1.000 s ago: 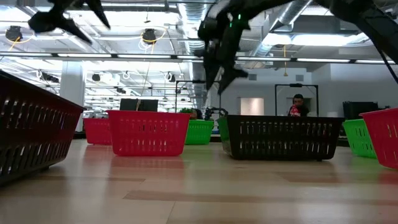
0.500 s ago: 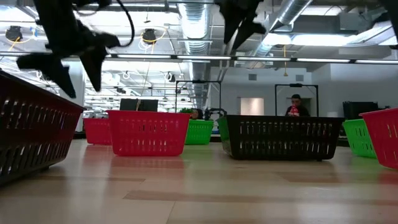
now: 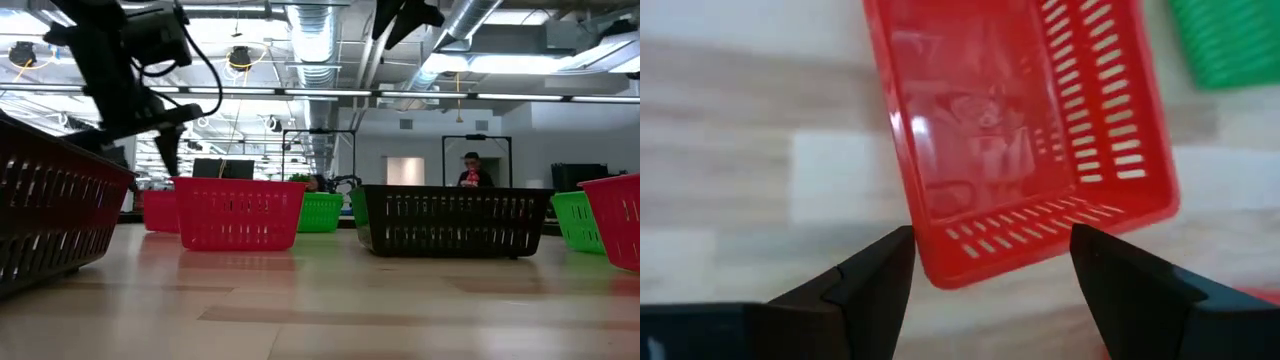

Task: Stack baskets by color
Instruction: Adjust the top red bin

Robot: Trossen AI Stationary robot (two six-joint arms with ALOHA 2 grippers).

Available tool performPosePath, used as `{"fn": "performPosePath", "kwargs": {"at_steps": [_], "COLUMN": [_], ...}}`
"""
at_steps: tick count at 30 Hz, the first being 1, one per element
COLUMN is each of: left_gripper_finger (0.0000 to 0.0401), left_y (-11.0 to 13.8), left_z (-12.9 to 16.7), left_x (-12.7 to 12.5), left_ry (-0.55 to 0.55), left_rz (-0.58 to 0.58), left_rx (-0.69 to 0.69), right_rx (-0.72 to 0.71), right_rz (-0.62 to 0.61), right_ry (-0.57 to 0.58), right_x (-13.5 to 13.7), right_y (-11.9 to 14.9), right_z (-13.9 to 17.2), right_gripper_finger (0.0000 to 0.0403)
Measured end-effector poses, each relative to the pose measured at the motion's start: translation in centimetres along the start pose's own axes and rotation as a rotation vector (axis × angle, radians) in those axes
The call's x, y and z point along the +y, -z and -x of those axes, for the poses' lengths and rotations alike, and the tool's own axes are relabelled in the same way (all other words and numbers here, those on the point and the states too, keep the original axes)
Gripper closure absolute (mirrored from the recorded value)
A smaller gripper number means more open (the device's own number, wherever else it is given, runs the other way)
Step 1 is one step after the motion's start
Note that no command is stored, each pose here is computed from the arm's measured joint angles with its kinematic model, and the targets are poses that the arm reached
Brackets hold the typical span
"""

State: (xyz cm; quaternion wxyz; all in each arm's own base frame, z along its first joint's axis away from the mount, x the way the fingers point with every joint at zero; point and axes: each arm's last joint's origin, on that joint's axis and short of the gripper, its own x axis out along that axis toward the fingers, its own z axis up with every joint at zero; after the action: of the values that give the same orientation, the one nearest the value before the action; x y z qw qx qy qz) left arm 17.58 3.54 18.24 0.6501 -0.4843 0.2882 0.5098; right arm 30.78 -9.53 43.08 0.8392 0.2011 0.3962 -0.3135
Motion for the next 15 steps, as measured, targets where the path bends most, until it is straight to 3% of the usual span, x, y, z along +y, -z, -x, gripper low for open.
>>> {"fn": "performPosePath", "kwargs": {"at_steps": [9,15], "left_gripper_finger": [0.0145,0.0145], "left_y": [-2.7,-4.7], "left_z": [-3.1,-5.9], "left_x": [-0.9,-1.4], "left_ry": [-0.032,0.005], "left_rz": [-0.032,-0.062], "left_rx": [-0.102,-0.095], "right_rx": [0.019,0.02], "right_rz": [0.026,0.038], "right_ry": [0.01,0.011], "right_x": [-0.1,-0.1], "right_y": [0.1,0.1], "right_z": [-0.2,-0.2], "right_gripper_finger": [0.0207,0.0211]}}
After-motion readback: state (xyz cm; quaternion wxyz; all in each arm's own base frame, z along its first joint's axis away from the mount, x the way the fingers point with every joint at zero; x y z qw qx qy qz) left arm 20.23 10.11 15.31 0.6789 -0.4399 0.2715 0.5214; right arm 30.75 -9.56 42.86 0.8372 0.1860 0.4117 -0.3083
